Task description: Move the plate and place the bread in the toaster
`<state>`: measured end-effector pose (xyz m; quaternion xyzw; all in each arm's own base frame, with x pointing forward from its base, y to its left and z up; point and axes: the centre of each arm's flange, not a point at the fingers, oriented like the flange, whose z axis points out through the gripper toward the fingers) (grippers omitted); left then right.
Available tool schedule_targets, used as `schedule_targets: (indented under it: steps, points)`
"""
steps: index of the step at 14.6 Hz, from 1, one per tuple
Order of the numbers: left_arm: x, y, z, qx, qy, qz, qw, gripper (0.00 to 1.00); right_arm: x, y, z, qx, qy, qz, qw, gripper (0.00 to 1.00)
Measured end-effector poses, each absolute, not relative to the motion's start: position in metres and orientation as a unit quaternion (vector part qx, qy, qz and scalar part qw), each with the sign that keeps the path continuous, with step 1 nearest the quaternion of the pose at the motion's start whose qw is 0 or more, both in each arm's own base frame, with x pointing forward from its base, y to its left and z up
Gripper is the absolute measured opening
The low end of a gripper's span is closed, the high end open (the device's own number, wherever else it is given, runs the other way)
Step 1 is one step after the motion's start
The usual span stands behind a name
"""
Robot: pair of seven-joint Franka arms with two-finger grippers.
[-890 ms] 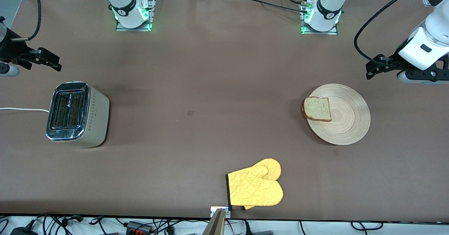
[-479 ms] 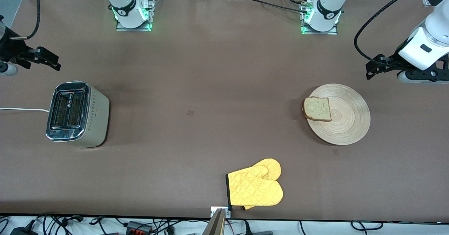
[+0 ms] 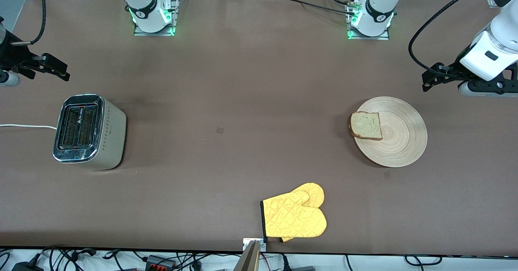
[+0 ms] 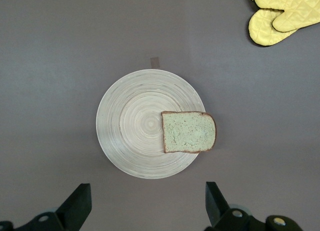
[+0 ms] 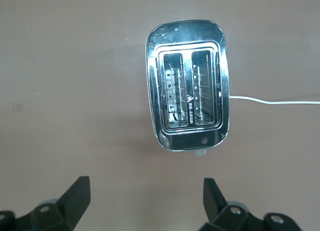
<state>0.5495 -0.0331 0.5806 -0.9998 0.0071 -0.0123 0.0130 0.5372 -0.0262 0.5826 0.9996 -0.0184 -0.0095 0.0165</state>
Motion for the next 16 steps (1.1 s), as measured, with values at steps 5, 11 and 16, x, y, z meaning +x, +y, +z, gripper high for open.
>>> schedule_targets:
  steps: [5, 11, 16]
  points:
    - [0.55, -0.033, 0.581, -1.0, 0.007, -0.012, 0.013, 1.0, 0.538, -0.025, 0.582, 1.0, -0.018, -0.01, 0.017, 1.0]
    - [0.55, -0.033, 0.581, -1.0, 0.007, -0.012, 0.013, 1.0, 0.543, -0.025, 0.58, 1.0, -0.018, -0.008, 0.017, 1.0]
    - [0.563, -0.027, 0.565, -0.999, 0.001, 0.038, 0.013, 1.0, 0.558, -0.021, 0.566, 1.0, -0.013, -0.019, 0.017, 1.0]
